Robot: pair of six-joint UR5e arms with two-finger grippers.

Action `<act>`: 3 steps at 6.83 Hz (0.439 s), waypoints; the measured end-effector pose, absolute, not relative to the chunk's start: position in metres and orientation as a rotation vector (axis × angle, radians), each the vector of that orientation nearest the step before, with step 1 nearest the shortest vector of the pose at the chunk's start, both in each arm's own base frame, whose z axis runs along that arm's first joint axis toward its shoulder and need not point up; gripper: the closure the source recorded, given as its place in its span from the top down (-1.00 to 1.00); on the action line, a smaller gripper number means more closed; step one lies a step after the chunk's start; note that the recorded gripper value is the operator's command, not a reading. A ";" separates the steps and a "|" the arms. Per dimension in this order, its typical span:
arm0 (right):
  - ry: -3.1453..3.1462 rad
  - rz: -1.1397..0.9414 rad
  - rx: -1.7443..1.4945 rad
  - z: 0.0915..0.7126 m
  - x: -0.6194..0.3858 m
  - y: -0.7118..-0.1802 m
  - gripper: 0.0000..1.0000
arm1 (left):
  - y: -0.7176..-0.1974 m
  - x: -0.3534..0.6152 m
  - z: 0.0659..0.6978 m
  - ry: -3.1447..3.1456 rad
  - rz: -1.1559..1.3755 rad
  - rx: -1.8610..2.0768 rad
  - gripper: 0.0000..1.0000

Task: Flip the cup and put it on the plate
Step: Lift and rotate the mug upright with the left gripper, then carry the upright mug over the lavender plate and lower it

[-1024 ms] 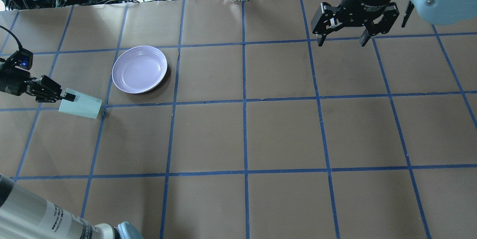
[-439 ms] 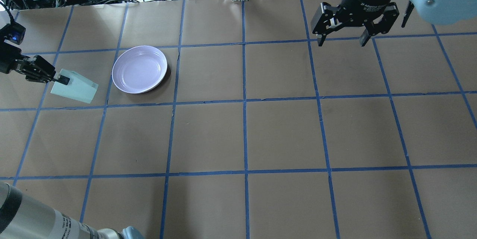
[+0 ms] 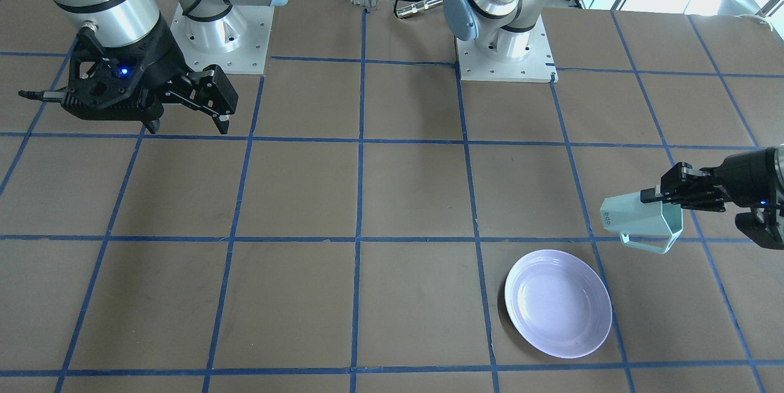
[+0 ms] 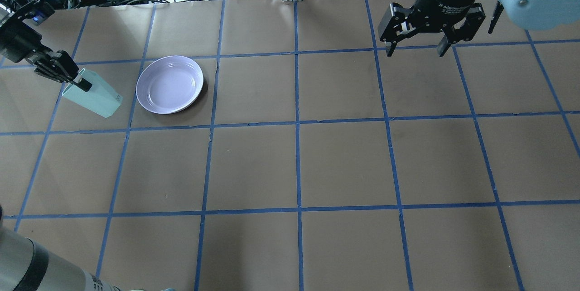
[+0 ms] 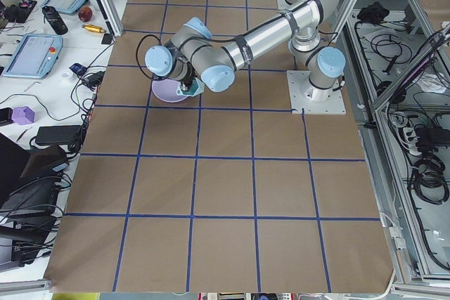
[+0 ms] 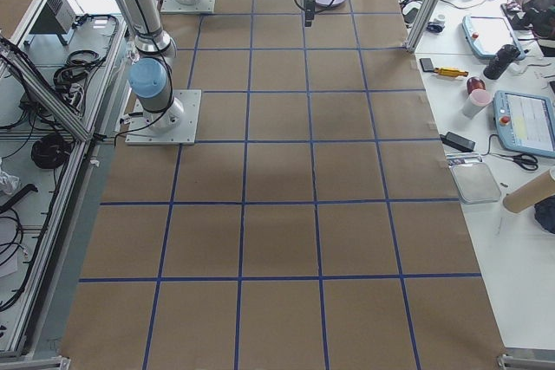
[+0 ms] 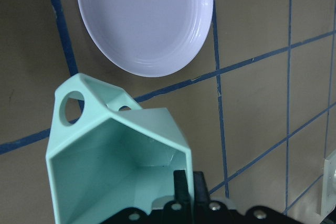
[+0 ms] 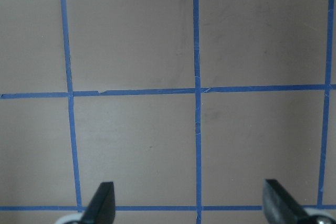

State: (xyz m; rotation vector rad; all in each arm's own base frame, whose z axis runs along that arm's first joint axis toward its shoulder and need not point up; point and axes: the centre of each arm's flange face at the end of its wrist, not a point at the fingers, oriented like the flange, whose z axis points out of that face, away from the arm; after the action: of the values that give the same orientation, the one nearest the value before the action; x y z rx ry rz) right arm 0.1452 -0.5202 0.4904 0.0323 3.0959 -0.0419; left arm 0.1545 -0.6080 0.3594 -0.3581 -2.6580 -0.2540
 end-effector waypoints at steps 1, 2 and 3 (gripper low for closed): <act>3.096 -0.042 0.032 0.490 0.145 -0.520 1.00 | -0.619 0.119 0.368 -2.758 -0.275 -0.424 -1.00; 3.096 -0.042 0.032 0.490 0.145 -0.520 1.00 | -0.628 0.085 0.374 -2.826 -0.264 -0.466 -1.00; 3.096 -0.042 0.032 0.490 0.145 -0.520 1.00 | -0.636 0.056 0.377 -2.881 -0.239 -0.515 -1.00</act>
State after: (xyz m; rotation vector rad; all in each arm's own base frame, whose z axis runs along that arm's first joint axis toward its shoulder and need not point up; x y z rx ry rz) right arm 0.1452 -0.5202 0.4904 0.0323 3.0960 -0.0418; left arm 0.0559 -0.6364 0.3772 -0.5149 -2.8811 -0.2393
